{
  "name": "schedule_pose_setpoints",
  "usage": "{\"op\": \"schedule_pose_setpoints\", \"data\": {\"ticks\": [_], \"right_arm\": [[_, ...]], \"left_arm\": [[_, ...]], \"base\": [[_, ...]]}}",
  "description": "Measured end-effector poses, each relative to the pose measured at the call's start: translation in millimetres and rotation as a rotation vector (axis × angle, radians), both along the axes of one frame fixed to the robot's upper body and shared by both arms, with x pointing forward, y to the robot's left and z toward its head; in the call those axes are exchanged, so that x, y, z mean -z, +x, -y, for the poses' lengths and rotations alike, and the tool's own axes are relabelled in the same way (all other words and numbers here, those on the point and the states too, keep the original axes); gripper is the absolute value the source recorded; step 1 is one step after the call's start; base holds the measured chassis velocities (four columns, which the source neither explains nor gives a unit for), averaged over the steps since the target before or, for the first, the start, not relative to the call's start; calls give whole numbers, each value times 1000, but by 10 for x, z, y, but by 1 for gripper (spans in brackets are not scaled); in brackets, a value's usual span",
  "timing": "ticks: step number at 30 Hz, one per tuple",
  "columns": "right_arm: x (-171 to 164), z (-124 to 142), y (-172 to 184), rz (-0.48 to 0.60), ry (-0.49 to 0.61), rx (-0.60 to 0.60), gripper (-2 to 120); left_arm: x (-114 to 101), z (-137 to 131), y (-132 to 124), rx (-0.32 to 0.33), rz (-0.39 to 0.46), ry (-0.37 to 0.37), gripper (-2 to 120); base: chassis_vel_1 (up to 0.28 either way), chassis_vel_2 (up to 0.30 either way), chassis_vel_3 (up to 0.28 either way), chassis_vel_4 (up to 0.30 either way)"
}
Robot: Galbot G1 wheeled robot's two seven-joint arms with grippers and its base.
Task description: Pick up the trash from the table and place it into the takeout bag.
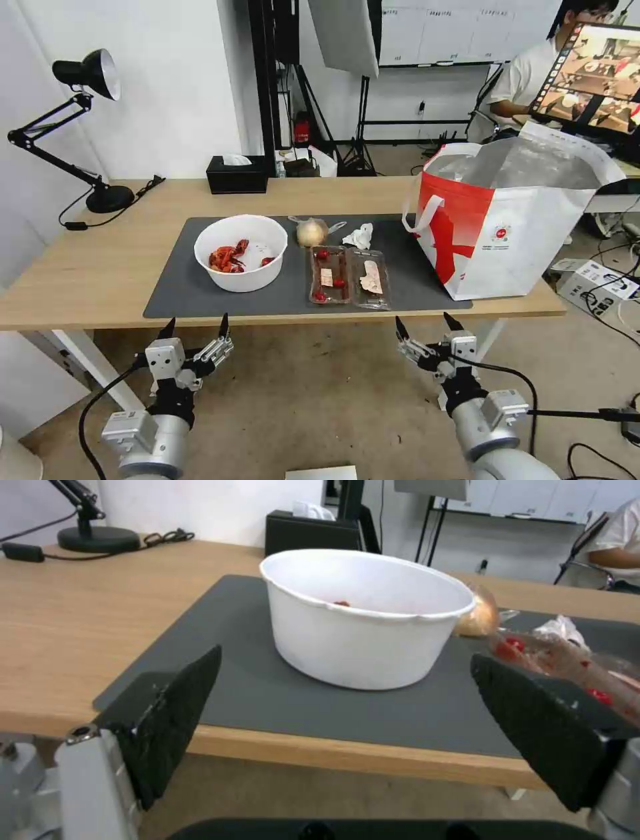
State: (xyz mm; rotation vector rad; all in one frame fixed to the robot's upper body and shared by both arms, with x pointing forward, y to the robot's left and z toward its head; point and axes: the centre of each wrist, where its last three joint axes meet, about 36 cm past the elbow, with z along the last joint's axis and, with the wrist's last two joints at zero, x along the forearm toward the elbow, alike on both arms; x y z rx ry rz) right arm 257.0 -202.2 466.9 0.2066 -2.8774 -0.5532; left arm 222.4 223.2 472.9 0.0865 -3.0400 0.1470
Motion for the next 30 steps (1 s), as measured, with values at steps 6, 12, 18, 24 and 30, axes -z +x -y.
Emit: {"op": "schedule_pose_setpoints", "data": {"ticks": [6,12,18,24,30], "right_arm": [[-244,-25,235,-153,418,-29,100],[-288,-86,427,-266,655,-16,100],[-251,-286,586,-343,840,29,100],[-227,-430,735,-340,907,70,100],[-160,-564,882,-360,932,142,100]], "left_arm": [[-12,-14,-22,-2,-2,4,100],[-11,-29,-26,-5,-3,9,100],[35,-48,-29,-10,-18,15,100],[68,-71,-26,-13,-26,24,100],[109,-101,-12,-13,-35,33,100]], "base": [[0,0,0,0],[0,0,0,0],[0,0,0,0],[0,0,0,0],[0,0,0,0]]}}
